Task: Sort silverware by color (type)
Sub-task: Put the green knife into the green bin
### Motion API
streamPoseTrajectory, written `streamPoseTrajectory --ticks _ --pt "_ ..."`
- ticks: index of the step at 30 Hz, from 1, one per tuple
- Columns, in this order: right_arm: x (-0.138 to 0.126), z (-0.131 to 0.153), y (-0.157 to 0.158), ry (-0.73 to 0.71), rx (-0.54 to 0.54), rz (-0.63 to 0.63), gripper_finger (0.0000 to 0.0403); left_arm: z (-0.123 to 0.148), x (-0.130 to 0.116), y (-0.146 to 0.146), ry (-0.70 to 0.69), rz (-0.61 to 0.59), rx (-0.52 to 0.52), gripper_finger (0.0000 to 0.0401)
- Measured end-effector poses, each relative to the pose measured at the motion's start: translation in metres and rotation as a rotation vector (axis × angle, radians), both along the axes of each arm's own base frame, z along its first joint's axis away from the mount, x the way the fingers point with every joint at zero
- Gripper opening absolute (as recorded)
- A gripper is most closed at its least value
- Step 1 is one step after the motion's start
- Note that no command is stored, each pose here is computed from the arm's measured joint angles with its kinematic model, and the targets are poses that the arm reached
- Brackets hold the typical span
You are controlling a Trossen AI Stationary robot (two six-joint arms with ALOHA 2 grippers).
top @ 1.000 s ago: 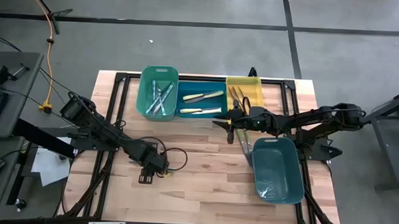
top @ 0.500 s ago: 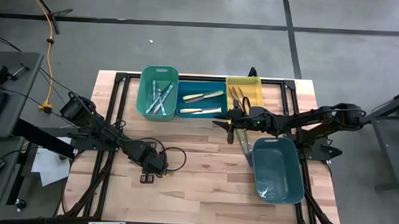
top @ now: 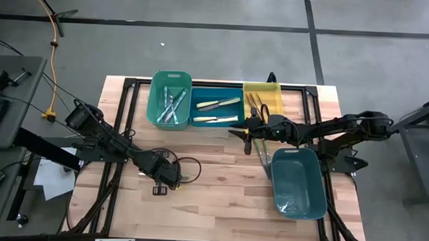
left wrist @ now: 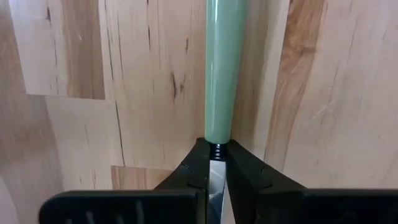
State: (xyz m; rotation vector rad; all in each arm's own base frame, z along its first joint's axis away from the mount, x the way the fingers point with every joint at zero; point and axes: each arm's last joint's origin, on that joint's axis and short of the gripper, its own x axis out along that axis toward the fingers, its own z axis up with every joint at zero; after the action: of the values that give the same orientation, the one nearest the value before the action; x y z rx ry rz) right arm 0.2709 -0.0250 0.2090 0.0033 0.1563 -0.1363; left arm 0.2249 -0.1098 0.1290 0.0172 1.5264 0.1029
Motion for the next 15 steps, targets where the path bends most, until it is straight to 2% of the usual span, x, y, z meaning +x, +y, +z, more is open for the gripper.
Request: streamPoseTrajectory --ticks 8,15 --pt "0.0 0.0 0.0 0.0 0.0 0.0 0.0094 0.012 -0.005 0.007 -0.014 0.018 -0.021 0.0019" --pt "0.0 0.0 0.0 0.0 0.0 0.0 0.0094 0.032 -0.006 0.014 -0.093 0.044 -0.062 0.0004"
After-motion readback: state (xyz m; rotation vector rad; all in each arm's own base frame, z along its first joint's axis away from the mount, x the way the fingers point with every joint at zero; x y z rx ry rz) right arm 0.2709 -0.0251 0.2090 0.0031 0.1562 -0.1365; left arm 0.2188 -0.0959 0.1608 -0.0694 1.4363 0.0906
